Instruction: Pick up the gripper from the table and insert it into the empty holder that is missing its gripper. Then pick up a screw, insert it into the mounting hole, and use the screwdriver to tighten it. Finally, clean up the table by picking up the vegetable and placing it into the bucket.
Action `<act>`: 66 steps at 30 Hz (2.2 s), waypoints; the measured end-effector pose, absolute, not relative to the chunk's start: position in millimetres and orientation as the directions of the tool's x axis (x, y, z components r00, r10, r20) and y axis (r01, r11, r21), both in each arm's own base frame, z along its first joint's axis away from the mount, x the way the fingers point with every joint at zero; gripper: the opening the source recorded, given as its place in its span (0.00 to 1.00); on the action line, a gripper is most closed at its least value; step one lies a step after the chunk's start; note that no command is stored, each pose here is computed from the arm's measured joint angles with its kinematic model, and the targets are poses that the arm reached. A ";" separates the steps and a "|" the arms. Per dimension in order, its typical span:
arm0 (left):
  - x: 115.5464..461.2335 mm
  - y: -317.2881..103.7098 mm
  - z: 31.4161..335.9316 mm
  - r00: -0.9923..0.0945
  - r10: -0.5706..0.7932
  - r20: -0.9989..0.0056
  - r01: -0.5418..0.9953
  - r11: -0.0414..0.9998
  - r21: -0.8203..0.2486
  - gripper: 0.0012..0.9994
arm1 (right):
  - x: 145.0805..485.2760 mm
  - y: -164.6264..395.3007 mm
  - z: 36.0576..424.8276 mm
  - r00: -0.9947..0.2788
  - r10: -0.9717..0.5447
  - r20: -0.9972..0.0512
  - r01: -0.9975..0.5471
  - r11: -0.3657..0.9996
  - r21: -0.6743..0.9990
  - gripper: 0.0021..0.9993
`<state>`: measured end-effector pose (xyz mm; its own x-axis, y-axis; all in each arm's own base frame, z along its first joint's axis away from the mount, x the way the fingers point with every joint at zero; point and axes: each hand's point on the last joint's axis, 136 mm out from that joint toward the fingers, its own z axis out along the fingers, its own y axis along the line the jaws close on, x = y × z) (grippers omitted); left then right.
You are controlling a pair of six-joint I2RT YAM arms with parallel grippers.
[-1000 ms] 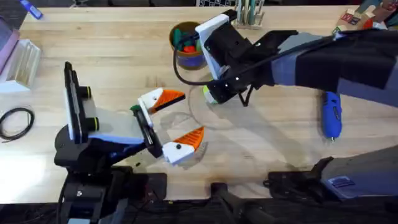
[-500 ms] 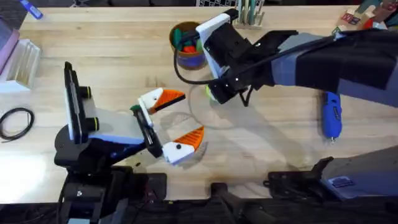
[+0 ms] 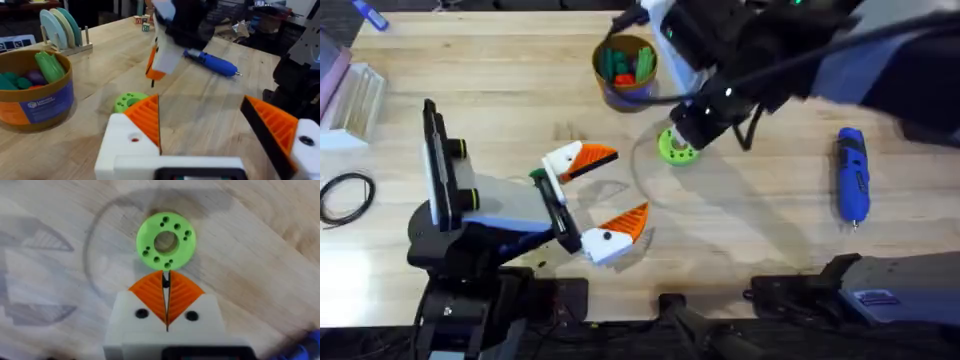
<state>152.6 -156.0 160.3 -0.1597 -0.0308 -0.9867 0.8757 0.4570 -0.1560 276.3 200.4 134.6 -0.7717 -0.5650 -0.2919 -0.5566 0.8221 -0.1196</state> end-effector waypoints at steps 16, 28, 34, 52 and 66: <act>152.6 -156.0 160.3 -0.160 -0.031 -0.987 0.876 0.457 -0.156 0.99 | 247.5 308.1 265.3 -0.525 -0.627 -0.576 -0.773 0.635 0.013 0.00; 152.6 -156.0 160.1 -0.160 -0.030 -0.987 0.876 0.457 -0.156 0.99 | 218.6 356.7 243.7 -0.460 -0.689 -0.561 -0.844 0.535 0.036 0.00; 152.6 -156.0 160.1 -0.160 -0.030 -0.987 0.876 0.457 -0.155 0.99 | 208.4 366.6 242.2 -0.440 -0.699 -0.564 -0.860 0.508 0.040 0.00; 152.5 -156.1 160.0 -0.160 -0.029 -0.987 0.876 0.456 -0.156 0.99 | 204.7 382.3 219.7 -0.435 -0.728 -0.530 -0.871 0.490 0.043 0.00; 152.2 -156.2 160.0 -0.163 -0.030 -0.986 0.876 0.455 -0.159 0.99 | 205.1 385.4 215.1 -0.437 -0.732 -0.523 -0.872 0.488 0.046 0.00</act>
